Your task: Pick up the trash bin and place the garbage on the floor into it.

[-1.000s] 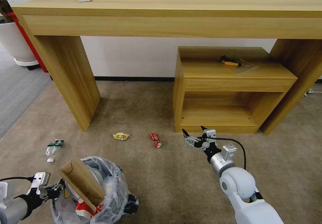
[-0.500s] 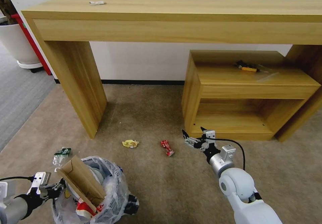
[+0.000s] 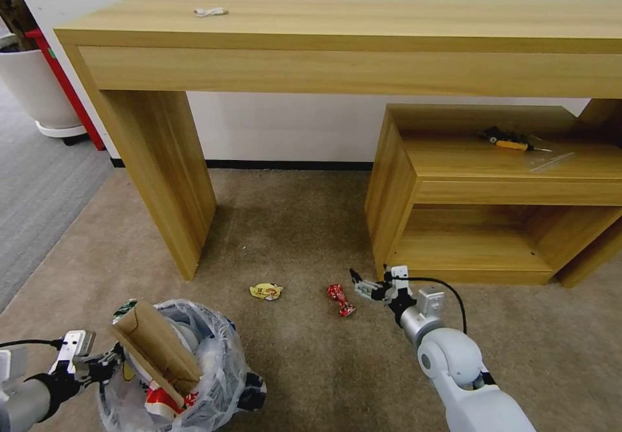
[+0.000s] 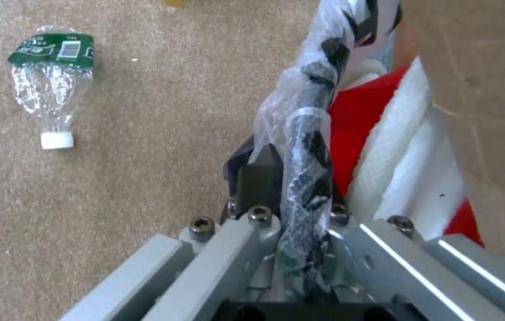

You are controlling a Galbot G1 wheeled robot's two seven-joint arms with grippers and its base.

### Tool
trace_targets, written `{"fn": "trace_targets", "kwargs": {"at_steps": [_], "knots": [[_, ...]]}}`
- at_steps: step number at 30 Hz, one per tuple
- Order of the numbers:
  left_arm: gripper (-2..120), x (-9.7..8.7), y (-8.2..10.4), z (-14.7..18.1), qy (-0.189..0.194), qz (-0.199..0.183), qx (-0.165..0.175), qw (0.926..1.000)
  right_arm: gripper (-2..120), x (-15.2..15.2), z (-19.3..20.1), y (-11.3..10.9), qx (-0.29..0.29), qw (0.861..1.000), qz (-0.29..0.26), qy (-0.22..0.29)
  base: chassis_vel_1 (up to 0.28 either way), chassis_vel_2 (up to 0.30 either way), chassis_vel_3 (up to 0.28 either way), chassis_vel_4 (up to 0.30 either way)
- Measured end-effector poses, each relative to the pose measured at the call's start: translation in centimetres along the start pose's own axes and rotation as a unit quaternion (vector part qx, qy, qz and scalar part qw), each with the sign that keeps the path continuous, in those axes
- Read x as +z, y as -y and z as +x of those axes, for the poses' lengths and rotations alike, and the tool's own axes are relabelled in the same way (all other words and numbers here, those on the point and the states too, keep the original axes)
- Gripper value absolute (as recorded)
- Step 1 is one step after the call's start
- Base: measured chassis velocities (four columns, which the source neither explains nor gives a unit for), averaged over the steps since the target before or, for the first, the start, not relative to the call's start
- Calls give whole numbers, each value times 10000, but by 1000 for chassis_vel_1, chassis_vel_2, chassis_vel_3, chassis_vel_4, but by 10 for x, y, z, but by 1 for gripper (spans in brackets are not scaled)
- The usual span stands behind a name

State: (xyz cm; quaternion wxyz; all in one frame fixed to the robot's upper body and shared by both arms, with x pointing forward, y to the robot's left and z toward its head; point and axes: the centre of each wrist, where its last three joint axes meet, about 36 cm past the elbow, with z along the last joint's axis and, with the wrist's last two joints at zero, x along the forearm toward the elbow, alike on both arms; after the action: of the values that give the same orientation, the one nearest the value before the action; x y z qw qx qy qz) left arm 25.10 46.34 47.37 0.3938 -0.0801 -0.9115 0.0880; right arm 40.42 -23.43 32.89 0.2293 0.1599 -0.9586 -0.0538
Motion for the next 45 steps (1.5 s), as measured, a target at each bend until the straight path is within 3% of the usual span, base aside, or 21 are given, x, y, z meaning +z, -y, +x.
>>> {"fn": "trace_targets", "kwargs": {"at_steps": [6,18,23,33,45], "knots": [[0,2,-1,3,-8,34,-17,10000,100,23,-37,20,-210,9977,146,-630,0,0,0,0],[0,5,2,5,-8,59,-29,10000,100,35,-73,29,-472,9841,617,-1599,0,0,0,0],[0,6,5,5,-2,54,-32,10000,100,42,-85,29,-523,9796,572,-1854,0,0,0,0],[0,15,8,10,-83,99,-63,9999,100,52,-102,35,-627,9776,653,-1902,0,0,0,0],[0,18,3,18,-74,155,-103,9998,100,54,-122,23,-774,9764,774,-1860,0,0,0,0]]}}
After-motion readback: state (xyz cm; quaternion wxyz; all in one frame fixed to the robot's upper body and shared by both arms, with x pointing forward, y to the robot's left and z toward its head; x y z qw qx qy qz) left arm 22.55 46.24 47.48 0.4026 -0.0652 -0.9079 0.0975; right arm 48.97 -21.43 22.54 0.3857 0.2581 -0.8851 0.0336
